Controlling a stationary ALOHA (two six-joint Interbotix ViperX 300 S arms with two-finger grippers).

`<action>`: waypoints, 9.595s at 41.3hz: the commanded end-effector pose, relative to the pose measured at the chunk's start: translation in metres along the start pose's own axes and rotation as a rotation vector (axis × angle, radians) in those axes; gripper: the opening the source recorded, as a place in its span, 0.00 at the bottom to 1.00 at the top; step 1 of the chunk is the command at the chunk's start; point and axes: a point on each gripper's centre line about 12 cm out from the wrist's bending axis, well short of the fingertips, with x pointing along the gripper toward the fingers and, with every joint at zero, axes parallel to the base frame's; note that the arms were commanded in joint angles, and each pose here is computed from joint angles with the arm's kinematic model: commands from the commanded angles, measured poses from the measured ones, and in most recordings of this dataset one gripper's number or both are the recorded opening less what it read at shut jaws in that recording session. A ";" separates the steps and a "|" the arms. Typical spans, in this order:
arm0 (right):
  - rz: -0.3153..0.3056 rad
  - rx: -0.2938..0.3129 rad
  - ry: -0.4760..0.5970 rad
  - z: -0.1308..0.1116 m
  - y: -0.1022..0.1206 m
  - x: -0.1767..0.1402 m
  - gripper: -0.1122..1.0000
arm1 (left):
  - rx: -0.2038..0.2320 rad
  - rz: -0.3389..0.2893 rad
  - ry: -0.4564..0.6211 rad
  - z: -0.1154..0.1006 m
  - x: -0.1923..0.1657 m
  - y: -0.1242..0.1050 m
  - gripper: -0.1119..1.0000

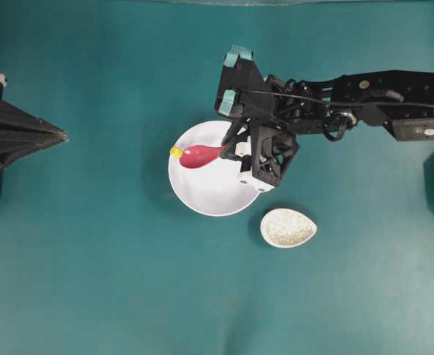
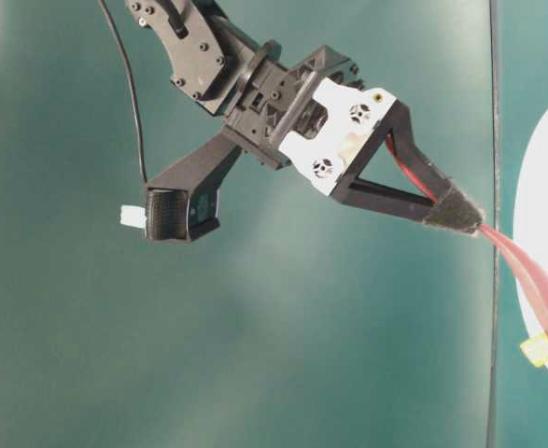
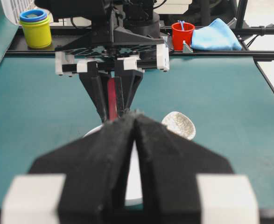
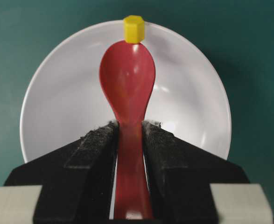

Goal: Scoop the yellow hexagonal prism block from the bowl with a spoon using the right arm.

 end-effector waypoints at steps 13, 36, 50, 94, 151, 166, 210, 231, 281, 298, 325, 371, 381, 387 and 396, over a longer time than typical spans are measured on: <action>0.008 -0.007 -0.055 0.013 0.004 -0.013 0.31 | 0.005 0.002 -0.032 0.013 0.002 0.000 0.15; 0.007 -0.008 -0.065 0.013 0.004 -0.013 0.31 | 0.005 0.002 -0.031 0.012 0.002 0.000 0.15; 0.008 -0.010 -0.058 0.014 0.004 -0.014 0.31 | 0.005 0.000 -0.031 0.012 0.002 0.000 0.15; 0.026 -0.058 -0.058 0.030 0.014 -0.057 0.31 | 0.005 0.000 -0.021 0.011 0.002 0.000 0.15; -0.009 0.178 0.452 -0.011 0.015 -0.044 0.31 | 0.006 0.000 -0.017 0.011 0.002 0.000 0.15; -0.040 0.155 0.471 -0.007 0.010 -0.023 0.31 | 0.005 0.002 -0.025 0.013 0.001 0.001 0.15; -0.040 0.104 0.319 0.007 0.005 0.014 0.31 | 0.005 0.000 -0.021 0.014 -0.001 0.000 0.15; -0.040 0.088 0.170 0.023 0.003 0.022 0.31 | 0.005 0.000 -0.021 0.014 -0.001 0.000 0.15; -0.021 0.062 -0.028 0.055 0.008 -0.002 0.31 | 0.003 0.000 -0.023 0.015 -0.001 0.000 0.15; -0.017 0.058 -0.055 0.060 0.009 -0.007 0.31 | 0.003 0.000 -0.023 0.015 -0.001 0.000 0.15; -0.021 0.012 -0.150 0.082 0.014 -0.041 0.31 | 0.002 0.000 -0.025 0.016 -0.001 0.000 0.15; -0.018 0.011 -0.163 0.086 0.015 -0.046 0.31 | 0.003 0.000 -0.025 0.016 -0.001 0.000 0.15; -0.023 0.012 -0.119 0.080 0.015 -0.046 0.31 | 0.002 0.000 -0.021 0.015 -0.001 0.000 0.15; -0.032 0.021 -0.049 0.072 0.014 -0.045 0.31 | 0.003 0.000 -0.017 0.015 -0.001 0.000 0.15; -0.031 0.023 -0.014 0.065 0.016 -0.045 0.31 | 0.003 0.000 -0.017 0.015 -0.001 0.000 0.15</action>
